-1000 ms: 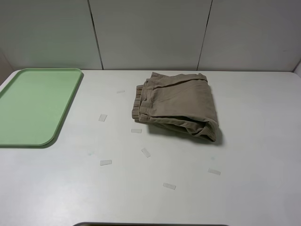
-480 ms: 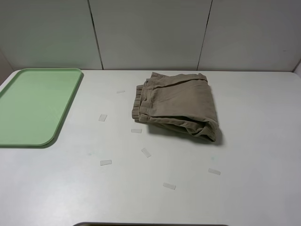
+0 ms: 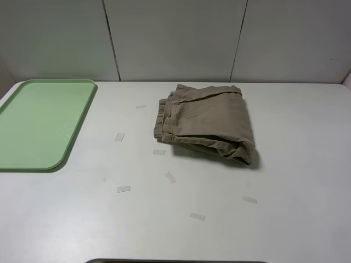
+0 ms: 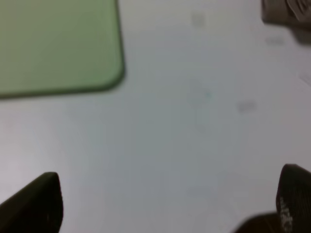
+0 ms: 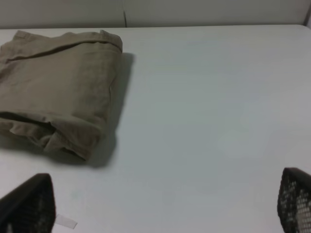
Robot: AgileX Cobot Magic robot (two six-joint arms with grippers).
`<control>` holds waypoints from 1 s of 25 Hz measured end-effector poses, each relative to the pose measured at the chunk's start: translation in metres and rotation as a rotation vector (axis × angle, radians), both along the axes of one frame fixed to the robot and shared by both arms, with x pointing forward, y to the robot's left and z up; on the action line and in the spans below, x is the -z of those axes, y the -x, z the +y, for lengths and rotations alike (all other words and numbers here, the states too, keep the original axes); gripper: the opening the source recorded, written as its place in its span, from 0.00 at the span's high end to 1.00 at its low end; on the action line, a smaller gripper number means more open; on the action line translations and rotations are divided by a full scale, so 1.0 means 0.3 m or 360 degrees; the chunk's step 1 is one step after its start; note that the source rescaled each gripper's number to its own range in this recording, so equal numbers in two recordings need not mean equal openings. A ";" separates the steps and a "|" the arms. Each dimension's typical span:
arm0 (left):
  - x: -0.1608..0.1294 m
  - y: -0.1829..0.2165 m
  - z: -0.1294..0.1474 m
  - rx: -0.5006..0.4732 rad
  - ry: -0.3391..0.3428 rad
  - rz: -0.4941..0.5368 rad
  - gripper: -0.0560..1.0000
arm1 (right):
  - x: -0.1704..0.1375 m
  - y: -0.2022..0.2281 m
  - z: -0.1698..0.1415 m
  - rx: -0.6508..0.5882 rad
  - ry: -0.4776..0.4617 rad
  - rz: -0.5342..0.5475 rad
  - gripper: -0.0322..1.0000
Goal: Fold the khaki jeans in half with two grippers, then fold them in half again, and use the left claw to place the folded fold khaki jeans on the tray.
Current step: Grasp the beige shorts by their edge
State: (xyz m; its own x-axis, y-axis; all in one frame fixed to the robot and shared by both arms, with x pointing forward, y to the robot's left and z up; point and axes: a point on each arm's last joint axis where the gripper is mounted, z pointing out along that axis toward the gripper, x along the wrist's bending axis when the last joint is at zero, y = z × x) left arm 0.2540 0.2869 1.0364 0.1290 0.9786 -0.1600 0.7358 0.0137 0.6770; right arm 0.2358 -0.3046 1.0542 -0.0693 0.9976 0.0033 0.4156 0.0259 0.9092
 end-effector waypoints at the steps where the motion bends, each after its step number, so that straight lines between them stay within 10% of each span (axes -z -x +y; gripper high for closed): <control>1: 0.001 -0.027 -0.007 0.0005 0.0019 0.0076 0.13 | 0.000 0.000 0.000 0.0000 0.0000 0.0000 0.00; 7: 0.029 -0.264 -0.047 -0.0044 0.0143 0.0407 0.13 | 0.000 0.000 0.000 0.0001 0.0001 0.0000 0.00; 11: 0.048 -0.439 -0.076 -0.0142 0.0318 0.0300 0.13 | 0.000 0.000 0.000 0.0001 0.0001 0.0000 0.00; 25: 0.192 -0.907 -0.221 0.0052 0.0246 0.0341 0.13 | 0.000 0.000 0.000 0.0001 0.0000 0.0000 0.00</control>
State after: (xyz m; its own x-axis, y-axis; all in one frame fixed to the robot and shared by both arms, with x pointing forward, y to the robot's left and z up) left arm 0.5260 0.2207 0.9789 0.1071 0.9363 -0.3344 0.8638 0.0789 0.4976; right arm 0.2358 -0.3047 1.0542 -0.0685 0.9976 0.0032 0.4156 0.0257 0.9092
